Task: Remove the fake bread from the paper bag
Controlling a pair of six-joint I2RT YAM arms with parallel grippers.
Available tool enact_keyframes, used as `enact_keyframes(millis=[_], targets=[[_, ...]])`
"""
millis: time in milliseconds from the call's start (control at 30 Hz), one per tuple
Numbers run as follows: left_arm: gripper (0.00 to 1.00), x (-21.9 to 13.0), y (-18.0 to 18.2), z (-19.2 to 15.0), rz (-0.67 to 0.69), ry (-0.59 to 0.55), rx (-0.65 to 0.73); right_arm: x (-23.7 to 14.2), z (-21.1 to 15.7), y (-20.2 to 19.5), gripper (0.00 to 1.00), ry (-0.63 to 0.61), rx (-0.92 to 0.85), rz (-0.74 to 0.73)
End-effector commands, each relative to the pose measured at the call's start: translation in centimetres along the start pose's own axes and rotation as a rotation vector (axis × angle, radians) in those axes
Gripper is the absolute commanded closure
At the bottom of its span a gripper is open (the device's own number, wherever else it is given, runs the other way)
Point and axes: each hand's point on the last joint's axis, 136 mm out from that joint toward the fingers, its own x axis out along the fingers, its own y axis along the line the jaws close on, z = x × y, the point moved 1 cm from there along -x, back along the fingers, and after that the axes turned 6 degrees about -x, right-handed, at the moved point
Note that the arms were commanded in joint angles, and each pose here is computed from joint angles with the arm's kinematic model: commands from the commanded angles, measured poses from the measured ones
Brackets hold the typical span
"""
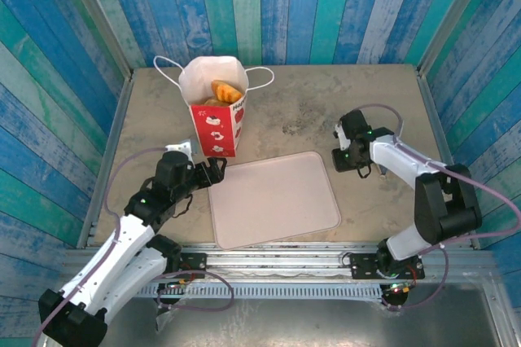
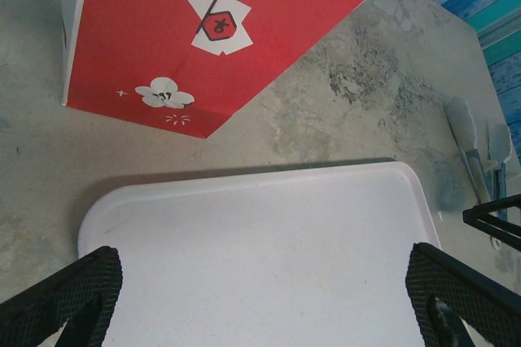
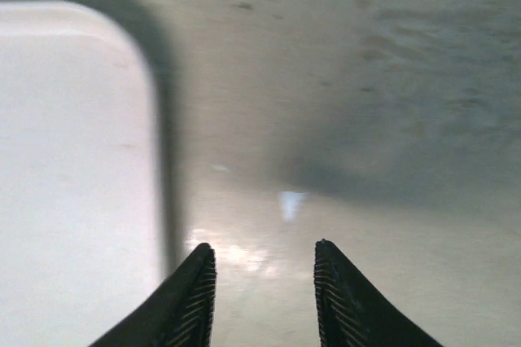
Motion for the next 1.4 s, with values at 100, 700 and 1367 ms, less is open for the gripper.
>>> enact_keyframes(millis=[100,700,1367], targets=[[0.06,0.4,-1.7,-0.1,-0.065,0.041,0.057,1.3,-1.8,2.8,0.57,0.071,-0.020,0.128],[0.06,-0.4,-2.4,2.3,-0.001,0.001,0.079,4.1,-4.3,-2.1,0.89,0.267,0.007,-0.096],[0.06,-3.7,-4.1,8.9,0.048,-0.262,0.069,4.9,3.7,-10.1,0.92,0.157,0.181,-0.162]])
